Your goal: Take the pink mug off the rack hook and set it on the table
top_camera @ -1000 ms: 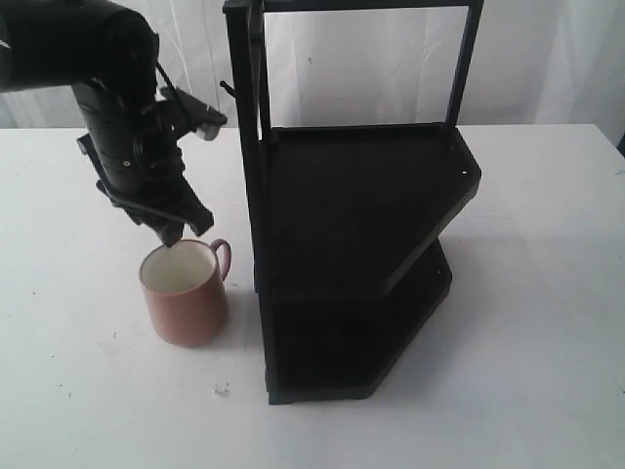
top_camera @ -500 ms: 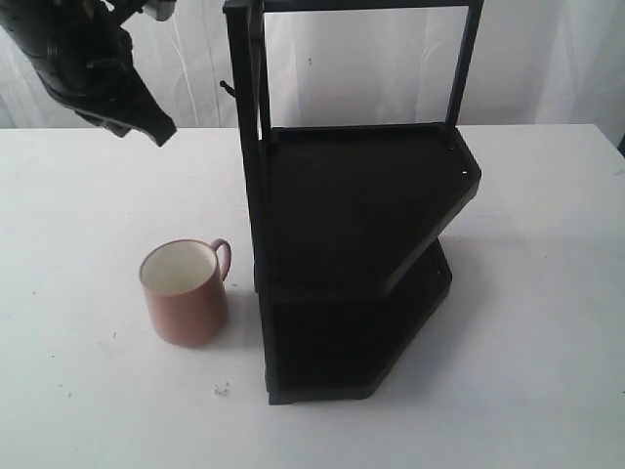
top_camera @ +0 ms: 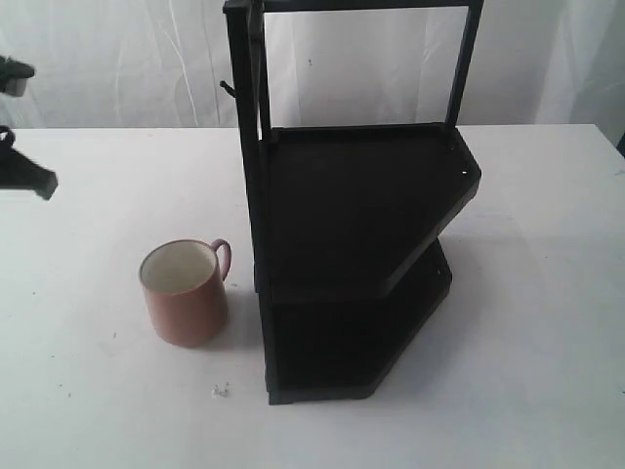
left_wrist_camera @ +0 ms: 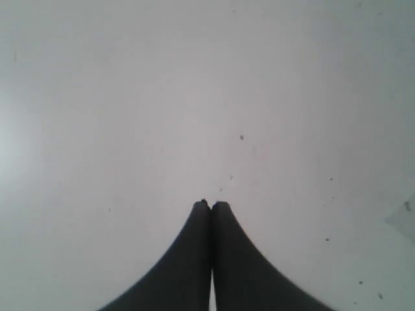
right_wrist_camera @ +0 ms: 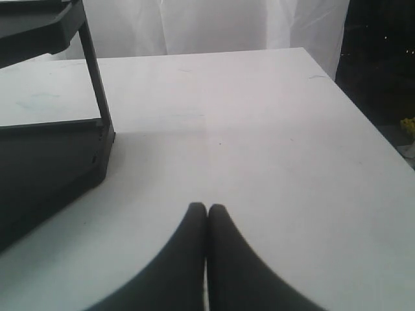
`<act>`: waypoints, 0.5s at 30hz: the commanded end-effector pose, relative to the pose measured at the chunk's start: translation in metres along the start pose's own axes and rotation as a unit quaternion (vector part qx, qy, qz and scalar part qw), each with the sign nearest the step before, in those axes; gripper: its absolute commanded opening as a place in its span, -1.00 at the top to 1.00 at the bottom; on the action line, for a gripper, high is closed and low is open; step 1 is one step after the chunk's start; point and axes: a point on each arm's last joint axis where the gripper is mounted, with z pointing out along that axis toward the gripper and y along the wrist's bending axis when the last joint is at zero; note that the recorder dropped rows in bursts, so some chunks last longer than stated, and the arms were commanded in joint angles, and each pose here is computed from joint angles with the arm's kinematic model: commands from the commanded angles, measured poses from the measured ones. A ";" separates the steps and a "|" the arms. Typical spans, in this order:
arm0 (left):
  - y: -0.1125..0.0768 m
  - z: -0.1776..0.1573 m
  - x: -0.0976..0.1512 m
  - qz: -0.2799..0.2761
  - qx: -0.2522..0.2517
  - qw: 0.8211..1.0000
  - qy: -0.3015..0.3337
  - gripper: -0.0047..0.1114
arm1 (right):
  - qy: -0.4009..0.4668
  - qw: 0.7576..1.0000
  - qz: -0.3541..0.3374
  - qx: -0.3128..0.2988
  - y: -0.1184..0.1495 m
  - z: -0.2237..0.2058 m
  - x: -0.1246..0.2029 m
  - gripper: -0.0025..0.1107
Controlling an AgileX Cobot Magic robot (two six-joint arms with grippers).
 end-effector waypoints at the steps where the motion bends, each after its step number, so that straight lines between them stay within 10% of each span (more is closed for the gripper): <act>1: 0.017 0.022 0.046 -0.066 -0.005 0.997 0.027 0.92 | -0.003 1.000 -0.003 -0.002 0.000 0.000 0.000 0.96; 15: 0.010 0.032 0.178 -0.277 0.052 0.947 -0.154 0.92 | -0.003 1.000 -0.003 -0.002 0.000 0.000 0.000 0.96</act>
